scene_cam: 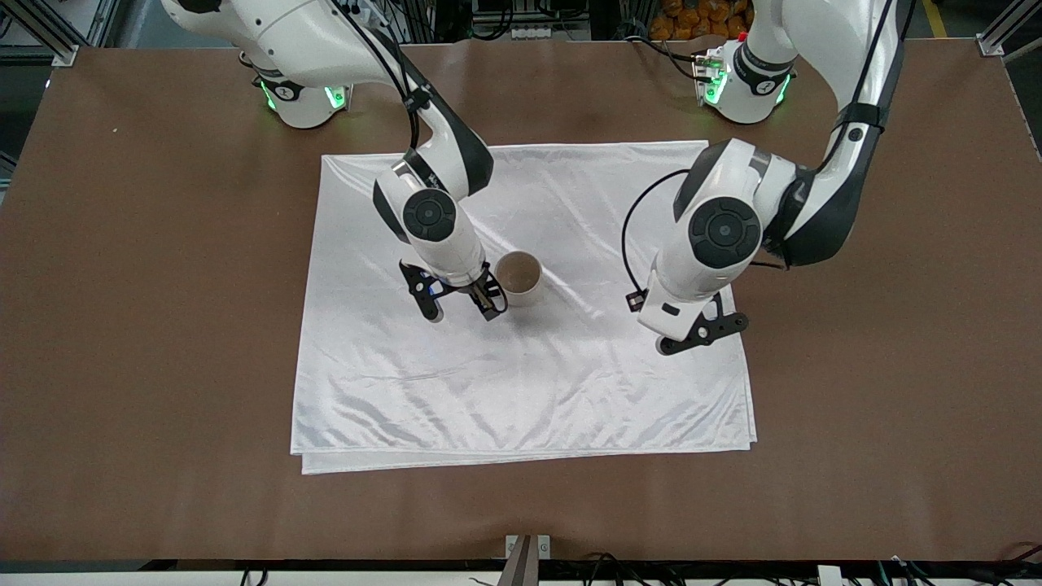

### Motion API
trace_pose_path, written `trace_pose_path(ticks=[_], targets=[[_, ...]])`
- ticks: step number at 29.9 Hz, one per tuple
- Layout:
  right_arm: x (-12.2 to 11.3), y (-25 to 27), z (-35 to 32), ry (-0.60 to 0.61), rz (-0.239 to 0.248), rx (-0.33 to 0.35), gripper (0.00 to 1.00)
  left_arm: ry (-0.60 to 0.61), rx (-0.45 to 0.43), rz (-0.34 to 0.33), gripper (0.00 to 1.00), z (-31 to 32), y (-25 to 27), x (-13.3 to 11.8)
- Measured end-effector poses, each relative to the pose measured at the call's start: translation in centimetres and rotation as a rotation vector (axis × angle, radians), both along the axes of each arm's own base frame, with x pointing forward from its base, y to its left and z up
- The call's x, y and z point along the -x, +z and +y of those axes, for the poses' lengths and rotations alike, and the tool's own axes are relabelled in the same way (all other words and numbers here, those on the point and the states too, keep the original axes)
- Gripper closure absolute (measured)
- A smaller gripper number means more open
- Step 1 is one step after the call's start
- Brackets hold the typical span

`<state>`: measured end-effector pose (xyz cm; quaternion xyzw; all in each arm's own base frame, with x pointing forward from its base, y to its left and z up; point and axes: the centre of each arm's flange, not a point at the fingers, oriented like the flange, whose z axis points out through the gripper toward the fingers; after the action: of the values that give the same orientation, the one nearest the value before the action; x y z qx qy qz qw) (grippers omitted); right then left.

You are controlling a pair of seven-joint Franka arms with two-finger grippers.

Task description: Place blue cup into white mug on cloth

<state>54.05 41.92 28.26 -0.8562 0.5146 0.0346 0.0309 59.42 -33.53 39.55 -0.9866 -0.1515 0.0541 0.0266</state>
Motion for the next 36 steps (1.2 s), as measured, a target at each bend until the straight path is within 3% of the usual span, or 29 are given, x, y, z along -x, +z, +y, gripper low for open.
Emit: trace_pose_path(ticks=[2, 19, 36], targets=[[-0.5, 2.0, -0.8, -0.003, -0.012, 0.0, 0.0, 0.009, 0.001, -0.002, 0.96, -1.2, 0.2, 0.6], [-3.9, 18.0, -11.7, 0.07, -0.143, 0.018, 0.0, 0.047, 0.009, -0.021, 0.96, -10.2, 0.5, 5.2], [-3.9, 27.4, -25.2, 0.231, -0.169, 0.095, 0.0, 0.044, 0.038, -0.035, 0.96, -18.2, -1.6, 9.8]])
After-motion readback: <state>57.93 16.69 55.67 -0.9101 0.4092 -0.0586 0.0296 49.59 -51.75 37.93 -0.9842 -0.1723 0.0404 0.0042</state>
